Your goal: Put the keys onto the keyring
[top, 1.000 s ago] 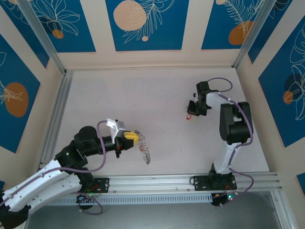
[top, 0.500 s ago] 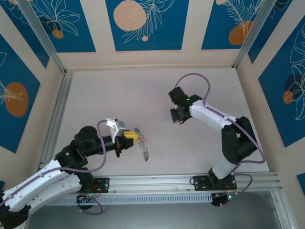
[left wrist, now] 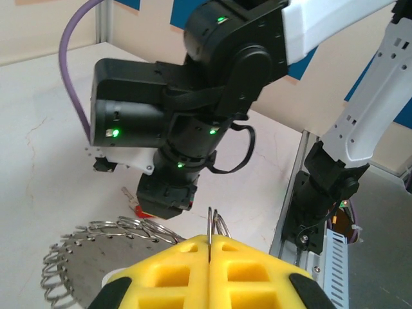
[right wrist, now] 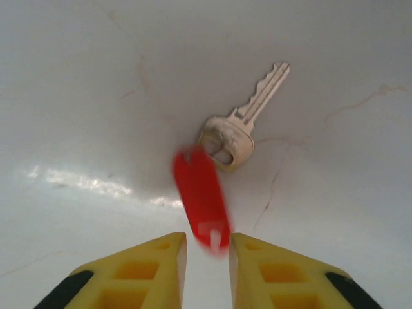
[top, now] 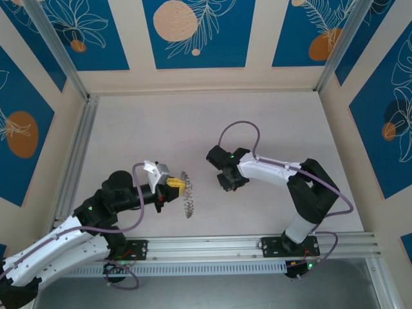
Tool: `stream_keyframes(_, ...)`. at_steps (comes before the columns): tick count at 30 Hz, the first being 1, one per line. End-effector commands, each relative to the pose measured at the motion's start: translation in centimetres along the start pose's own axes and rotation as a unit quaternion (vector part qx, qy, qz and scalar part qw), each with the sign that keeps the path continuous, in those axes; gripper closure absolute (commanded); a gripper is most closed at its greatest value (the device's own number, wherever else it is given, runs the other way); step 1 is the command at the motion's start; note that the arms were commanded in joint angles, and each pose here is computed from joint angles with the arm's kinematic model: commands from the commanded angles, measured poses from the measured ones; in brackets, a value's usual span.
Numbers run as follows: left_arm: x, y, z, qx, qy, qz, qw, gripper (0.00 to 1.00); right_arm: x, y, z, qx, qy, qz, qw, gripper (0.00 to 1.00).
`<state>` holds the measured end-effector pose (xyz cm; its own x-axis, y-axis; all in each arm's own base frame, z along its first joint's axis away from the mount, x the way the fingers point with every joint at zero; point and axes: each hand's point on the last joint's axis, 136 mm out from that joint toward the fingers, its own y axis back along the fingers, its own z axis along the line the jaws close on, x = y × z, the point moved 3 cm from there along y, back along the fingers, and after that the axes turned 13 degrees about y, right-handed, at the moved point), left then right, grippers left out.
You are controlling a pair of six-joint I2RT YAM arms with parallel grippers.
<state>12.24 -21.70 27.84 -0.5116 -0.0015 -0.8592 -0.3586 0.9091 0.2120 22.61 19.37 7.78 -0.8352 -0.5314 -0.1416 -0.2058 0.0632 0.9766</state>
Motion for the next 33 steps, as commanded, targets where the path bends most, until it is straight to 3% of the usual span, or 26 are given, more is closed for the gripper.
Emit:
stream_keyframes(1, -1.4, 0.5, -0.6, 0.002, -0.01, -0.024, 1.0, 1.0, 1.3, 1.9, -0.1, -0.028, -0.035, -0.014, 0.999, 0.68)
stream_keyframes(9, -1.3, 0.1, -0.4, -0.001, -0.008, -0.019, 1.0, 1.0, 1.4, 1.5, -1.1, -0.108, -0.092, -0.048, 0.989, 0.65)
stream_keyframes(18, -1.3, 0.3, -0.4, -0.001, -0.004, -0.02, 1.0, 1.0, -2.3, 1.7, -1.9, -0.125, -0.022, -0.06, 0.99, 0.63)
stream_keyframes(26, -1.4, 0.3, -0.4, -0.003, -0.004, -0.021, 1.0, 1.0, -4.1, 0.8, -1.3, -0.187, 0.023, -0.061, 0.98, 0.43)
stream_keyframes(33, -1.7, 0.4, -0.5, -0.005, -0.004, -0.022, 1.0, 1.0, -4.9, -1.1, -0.3, -0.215, 0.032, -0.044, 0.975, 0.43)
